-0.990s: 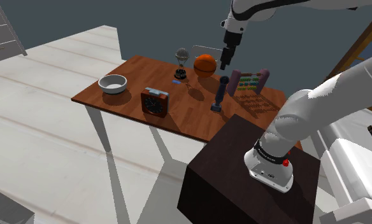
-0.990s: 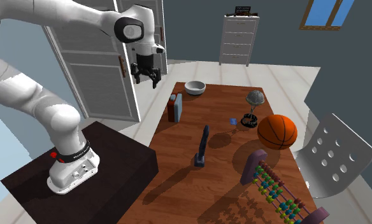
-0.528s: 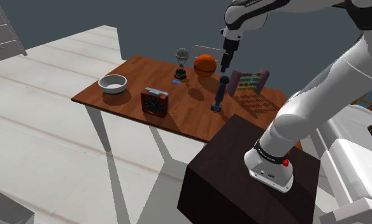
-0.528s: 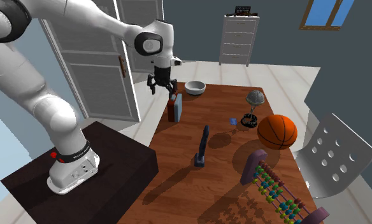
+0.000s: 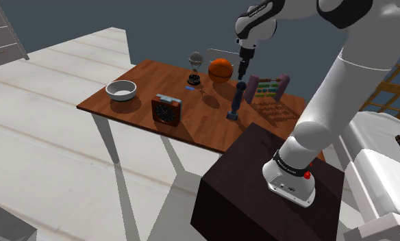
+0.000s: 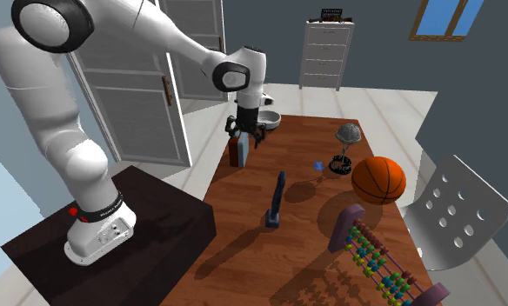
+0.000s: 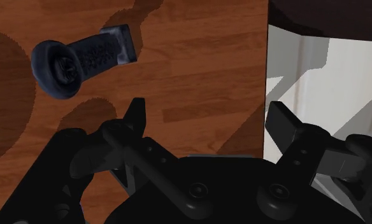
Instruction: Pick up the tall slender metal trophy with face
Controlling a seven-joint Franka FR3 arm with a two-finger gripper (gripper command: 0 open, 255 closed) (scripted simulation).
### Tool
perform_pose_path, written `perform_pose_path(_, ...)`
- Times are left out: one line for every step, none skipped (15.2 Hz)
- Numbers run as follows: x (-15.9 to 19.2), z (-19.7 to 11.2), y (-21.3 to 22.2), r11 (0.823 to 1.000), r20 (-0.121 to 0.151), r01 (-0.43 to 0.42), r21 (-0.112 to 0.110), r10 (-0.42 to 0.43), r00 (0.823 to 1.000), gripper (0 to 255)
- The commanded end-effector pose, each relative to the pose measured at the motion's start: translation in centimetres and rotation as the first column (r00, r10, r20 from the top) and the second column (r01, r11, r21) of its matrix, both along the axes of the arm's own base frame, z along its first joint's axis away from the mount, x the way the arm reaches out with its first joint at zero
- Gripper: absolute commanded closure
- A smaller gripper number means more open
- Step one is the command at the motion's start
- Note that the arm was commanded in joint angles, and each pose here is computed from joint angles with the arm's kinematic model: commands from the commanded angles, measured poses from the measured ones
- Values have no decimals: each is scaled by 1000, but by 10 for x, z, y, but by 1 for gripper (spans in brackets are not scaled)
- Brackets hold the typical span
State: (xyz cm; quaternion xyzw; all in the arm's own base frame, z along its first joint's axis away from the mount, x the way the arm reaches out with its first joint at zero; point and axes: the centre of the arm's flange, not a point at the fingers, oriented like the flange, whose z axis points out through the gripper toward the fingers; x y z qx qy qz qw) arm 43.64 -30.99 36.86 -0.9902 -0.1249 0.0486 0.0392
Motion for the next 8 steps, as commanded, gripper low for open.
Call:
perform_pose_path(10, -19, -20, 1000, -5, -14, -1, 14, 1000, 0)
perform_pose_path(14, -26, -30, 1000, -8, -19, -1, 19, 1000, 0)
perform_pose_path(19, -33, -40, 1000, -11, -24, -2, 24, 1000, 0)
perform_pose_path(24, -41, -50, 1000, -14, -29, -2, 29, 999, 0)
perform_pose_path(28, -48, -61, 999, -17, -34, -2, 34, 999, 0)
perform_pose_path(33, -55, -71, 999, -20, -39, -3, 39, 999, 0)
perform_pose_path(38, -62, -81, 999, -22, -44, -3, 44, 999, 0)
perform_pose_path(42, -69, -91, 999, -25, -49, -3, 49, 998, 0)
